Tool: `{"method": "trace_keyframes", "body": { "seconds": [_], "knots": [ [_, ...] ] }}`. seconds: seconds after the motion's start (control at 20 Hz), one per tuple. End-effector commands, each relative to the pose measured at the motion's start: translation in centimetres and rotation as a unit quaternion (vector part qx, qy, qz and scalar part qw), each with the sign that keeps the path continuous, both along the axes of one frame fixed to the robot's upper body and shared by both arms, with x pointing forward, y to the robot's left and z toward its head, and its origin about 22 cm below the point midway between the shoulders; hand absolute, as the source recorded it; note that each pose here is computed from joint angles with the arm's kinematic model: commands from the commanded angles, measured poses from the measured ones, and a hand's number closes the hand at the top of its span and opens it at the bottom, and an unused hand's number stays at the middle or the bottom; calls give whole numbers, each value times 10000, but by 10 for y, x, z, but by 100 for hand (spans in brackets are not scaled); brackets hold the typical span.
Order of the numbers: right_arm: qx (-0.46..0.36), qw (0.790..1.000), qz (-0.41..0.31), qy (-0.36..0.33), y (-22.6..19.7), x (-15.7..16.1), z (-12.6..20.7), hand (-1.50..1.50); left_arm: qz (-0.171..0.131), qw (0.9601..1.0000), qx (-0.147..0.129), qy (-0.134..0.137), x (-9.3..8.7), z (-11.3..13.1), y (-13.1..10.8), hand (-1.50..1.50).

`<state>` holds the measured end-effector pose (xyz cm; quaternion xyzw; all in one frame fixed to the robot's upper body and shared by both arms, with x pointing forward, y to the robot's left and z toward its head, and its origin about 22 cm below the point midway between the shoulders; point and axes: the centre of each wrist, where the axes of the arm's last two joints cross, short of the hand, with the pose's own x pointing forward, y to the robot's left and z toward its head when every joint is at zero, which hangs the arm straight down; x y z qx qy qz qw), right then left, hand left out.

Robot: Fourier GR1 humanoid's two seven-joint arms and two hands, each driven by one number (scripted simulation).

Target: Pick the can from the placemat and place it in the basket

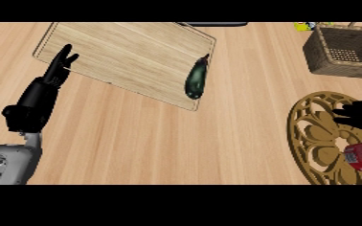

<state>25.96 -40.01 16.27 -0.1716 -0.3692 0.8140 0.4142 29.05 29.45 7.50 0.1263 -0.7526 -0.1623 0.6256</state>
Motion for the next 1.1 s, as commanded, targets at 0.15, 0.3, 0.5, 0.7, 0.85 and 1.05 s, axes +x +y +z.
{"method": "trace_keyframes", "body": {
  "seconds": [0.15,0.3,0.5,0.7,0.85,1.05],
  "knots": [
    [274,9993,90,253,12,-3,-35,-150,25,10000,15,-28,5,-7,6,0],
    [260,9992,3,304,-17,2,-23,-150,1,10000,66,49,-16,-11,8,0],
    [231,9991,51,356,-22,-10,-35,-150,64,10000,34,47,4,-8,17,0],
    [133,9990,-36,418,-18,4,-26,-150,64,9999,62,45,-16,11,-6,0],
    [152,9990,-41,413,-15,-11,-39,-150,33,9999,86,62,-3,-6,4,0],
    [23,9991,-102,405,-18,-8,-82,-150,67,9999,74,-37,6,-7,26,0]
  ]
}}
